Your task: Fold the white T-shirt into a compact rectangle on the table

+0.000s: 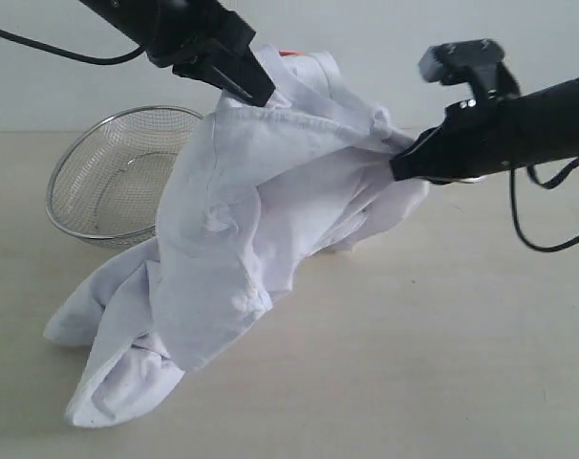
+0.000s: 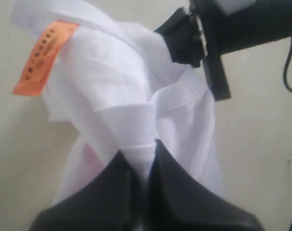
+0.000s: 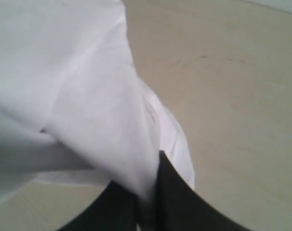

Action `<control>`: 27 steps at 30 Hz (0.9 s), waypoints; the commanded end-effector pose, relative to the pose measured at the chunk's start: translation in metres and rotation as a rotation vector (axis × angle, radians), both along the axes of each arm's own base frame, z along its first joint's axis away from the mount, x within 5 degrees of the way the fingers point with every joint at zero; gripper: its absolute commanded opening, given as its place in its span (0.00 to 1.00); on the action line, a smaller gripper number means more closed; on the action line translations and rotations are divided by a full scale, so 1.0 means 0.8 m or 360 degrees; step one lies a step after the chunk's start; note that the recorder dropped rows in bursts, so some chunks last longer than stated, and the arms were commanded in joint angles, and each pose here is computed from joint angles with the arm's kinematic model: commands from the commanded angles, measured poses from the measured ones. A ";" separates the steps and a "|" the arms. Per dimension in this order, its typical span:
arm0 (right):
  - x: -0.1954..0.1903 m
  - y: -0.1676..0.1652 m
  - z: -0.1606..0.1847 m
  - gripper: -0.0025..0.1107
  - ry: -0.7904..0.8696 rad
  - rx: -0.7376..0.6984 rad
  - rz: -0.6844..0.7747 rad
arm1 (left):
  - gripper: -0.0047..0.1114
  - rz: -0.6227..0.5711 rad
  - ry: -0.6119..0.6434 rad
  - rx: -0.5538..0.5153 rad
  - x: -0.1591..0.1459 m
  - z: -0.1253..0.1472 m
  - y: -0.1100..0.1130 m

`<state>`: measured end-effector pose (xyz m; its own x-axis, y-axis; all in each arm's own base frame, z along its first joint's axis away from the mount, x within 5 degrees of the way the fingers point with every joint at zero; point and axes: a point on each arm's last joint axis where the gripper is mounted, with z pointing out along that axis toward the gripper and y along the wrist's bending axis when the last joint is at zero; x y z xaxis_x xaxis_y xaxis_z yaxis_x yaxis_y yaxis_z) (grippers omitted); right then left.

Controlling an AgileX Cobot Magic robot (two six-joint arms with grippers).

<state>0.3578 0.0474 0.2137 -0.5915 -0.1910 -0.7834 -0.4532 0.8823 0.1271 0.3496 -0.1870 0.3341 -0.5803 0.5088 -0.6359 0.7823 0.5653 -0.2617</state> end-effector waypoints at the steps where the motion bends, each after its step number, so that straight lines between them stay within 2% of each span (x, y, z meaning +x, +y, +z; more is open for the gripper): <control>1: -0.012 -0.044 0.036 0.02 -0.0050 0.0001 -0.0117 | 0.08 0.0037 -0.0066 0.0022 0.001 0.008 0.004; 6: -0.044 -0.072 0.083 0.02 -0.0109 0.0038 -0.0125 | 0.08 0.0049 -0.0086 0.0010 0.002 0.011 0.004; 9: -0.064 -0.067 0.113 0.02 -0.0176 0.0046 -0.0098 | 0.08 0.0059 -0.0131 -0.0008 -0.003 0.021 0.006; 11: -0.085 -0.062 0.138 0.02 -0.0238 0.0051 -0.0077 | 0.08 0.0057 -0.0208 -0.0027 -0.013 0.040 0.010; 19: -0.133 -0.047 0.185 0.02 -0.0355 0.0100 0.0011 | 0.08 0.0099 -0.0450 -0.0019 -0.061 0.108 0.036; 27: -0.171 -0.035 0.216 0.02 -0.0444 0.0139 0.0081 | 0.08 0.0116 -0.0558 -0.0044 -0.095 0.143 0.051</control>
